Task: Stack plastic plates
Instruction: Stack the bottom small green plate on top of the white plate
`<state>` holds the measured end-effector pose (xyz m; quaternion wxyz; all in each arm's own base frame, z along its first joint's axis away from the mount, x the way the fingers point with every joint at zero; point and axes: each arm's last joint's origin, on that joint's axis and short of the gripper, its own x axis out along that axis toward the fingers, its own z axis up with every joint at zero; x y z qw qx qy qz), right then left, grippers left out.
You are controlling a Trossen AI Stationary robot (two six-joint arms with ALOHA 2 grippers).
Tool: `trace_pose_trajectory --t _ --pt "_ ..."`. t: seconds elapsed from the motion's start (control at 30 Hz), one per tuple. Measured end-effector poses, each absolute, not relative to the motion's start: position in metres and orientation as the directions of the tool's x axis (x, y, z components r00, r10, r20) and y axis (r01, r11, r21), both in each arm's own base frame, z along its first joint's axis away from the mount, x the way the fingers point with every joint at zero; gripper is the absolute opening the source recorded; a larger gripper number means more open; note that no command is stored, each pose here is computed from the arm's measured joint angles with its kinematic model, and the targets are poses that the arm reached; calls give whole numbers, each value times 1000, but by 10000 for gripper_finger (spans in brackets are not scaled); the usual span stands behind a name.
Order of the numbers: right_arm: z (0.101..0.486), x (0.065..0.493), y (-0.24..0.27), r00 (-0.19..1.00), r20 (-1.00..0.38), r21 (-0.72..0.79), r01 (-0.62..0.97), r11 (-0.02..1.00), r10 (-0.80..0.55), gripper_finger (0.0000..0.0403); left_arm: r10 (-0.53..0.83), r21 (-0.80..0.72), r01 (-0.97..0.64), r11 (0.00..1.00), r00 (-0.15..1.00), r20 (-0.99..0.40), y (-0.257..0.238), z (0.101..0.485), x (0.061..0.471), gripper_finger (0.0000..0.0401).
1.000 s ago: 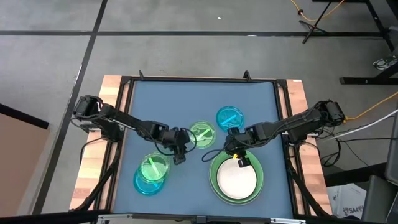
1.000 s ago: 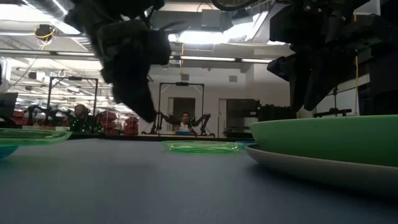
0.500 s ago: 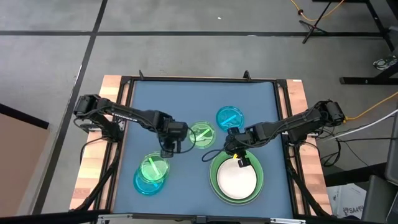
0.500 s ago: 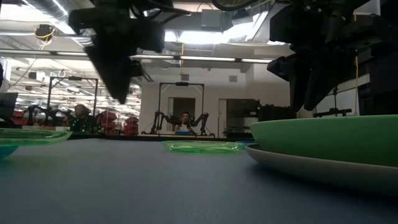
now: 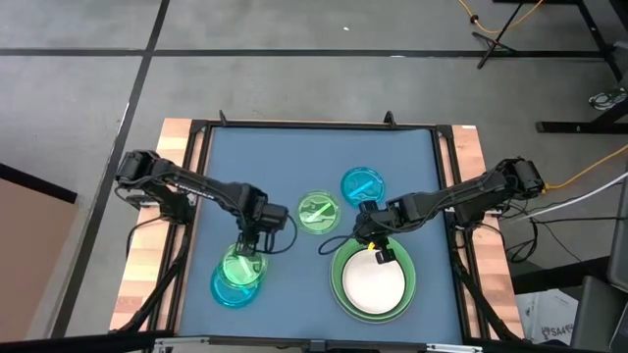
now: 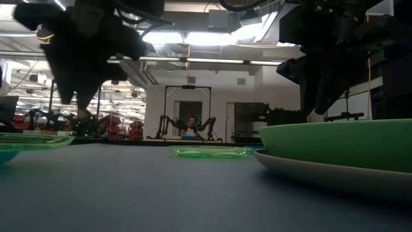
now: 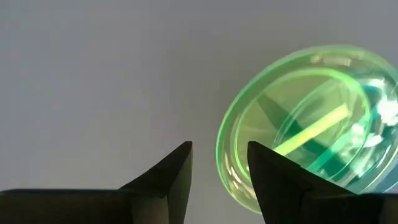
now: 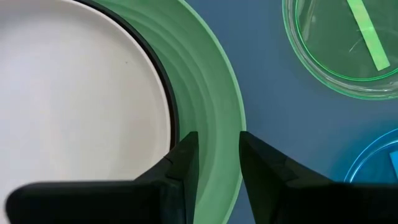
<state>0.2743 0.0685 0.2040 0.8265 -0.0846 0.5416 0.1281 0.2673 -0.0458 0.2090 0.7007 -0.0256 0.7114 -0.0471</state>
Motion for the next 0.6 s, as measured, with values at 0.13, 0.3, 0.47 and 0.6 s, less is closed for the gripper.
trace_pose_trajectory --t 0.13,0.3,0.47,0.6 --pt "204 274 68 381 -917 -1 -303 953 120 105 -98 -100 62 993 -41 -994 -53 200 261 149" --pt "204 274 68 381 -917 -1 -303 953 120 105 -96 -99 71 993 -46 -994 -54 189 257 149" --pt "204 274 69 381 -917 -1 -304 953 120 105 -97 -100 72 992 -40 -994 -54 178 254 149" --pt "204 274 69 381 -917 -1 -304 953 120 105 -110 -112 71 991 -40 -993 -53 169 250 149"
